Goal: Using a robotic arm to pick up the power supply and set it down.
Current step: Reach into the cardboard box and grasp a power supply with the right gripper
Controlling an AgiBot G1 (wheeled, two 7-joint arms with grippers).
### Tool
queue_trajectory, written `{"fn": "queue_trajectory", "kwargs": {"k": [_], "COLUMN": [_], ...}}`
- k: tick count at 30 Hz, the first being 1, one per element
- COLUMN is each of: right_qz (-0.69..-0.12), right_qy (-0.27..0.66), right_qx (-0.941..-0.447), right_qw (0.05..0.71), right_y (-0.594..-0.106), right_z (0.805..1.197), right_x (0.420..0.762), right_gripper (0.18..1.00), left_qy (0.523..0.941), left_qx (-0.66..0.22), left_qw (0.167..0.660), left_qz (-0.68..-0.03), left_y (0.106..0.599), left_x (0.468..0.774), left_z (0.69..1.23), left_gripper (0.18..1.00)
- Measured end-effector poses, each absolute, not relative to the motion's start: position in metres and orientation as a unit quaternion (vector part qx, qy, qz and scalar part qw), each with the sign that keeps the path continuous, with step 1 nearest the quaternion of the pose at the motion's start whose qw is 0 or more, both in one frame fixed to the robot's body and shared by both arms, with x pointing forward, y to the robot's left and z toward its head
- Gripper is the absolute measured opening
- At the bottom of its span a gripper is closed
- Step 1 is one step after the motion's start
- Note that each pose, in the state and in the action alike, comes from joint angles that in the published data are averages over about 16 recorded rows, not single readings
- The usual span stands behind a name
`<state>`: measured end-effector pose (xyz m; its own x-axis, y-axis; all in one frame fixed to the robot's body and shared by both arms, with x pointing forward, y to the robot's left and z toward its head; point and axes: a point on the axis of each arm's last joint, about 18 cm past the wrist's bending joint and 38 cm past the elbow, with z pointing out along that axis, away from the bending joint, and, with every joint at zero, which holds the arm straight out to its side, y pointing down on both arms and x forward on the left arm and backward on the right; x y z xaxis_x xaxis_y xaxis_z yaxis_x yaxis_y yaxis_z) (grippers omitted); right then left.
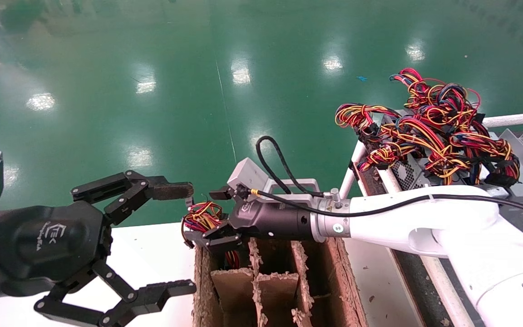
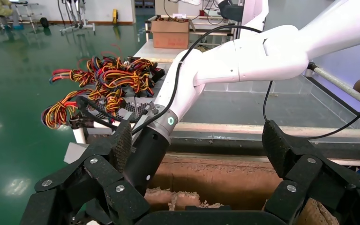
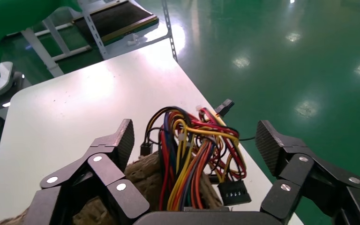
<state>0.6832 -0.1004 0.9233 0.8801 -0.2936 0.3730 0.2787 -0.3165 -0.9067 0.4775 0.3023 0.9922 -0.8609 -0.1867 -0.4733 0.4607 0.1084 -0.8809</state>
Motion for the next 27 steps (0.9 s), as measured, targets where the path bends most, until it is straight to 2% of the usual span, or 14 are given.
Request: {"fn": "queue_trajectory", "kwargs": {"k": [8,14,24,27], "right_qz": [-0.245,-0.245,-0.244,-0.244], "right_qy": [0.006,0.003,-0.004,-0.005], "right_qx": [-0.773,-0.775,-0.779,-0.780], "right_qw": [0.586,0.582,0.577,0.577], "right_y": [-0.0958,-0.0932,-0.0921,-0.0927], "right_z": [0.9219,0.9190,0.9157,0.9158], "right_x": [0.6857,0.6858,0.6850,0.6848], "right_gripper": [0.860,0.747,0.498,0.447], "left_qy": [0.703,0.703,0.703,0.703], "left_qx": [0.097,0.097,0.097,0.097], "left_qw": [0.245,0.245,0.245,0.245], "left_qz": [-0.661,-0.661,-0.661,-0.661], "left_y": [0.3023,0.3023,0.3023,0.3023], "left_x": [0.4775,0.4775,0.4775,0.4775], "left_z": [0.9922,0.9922,0.9922,0.9922], "left_gripper": [1.001,1.001,1.001,1.001]}}
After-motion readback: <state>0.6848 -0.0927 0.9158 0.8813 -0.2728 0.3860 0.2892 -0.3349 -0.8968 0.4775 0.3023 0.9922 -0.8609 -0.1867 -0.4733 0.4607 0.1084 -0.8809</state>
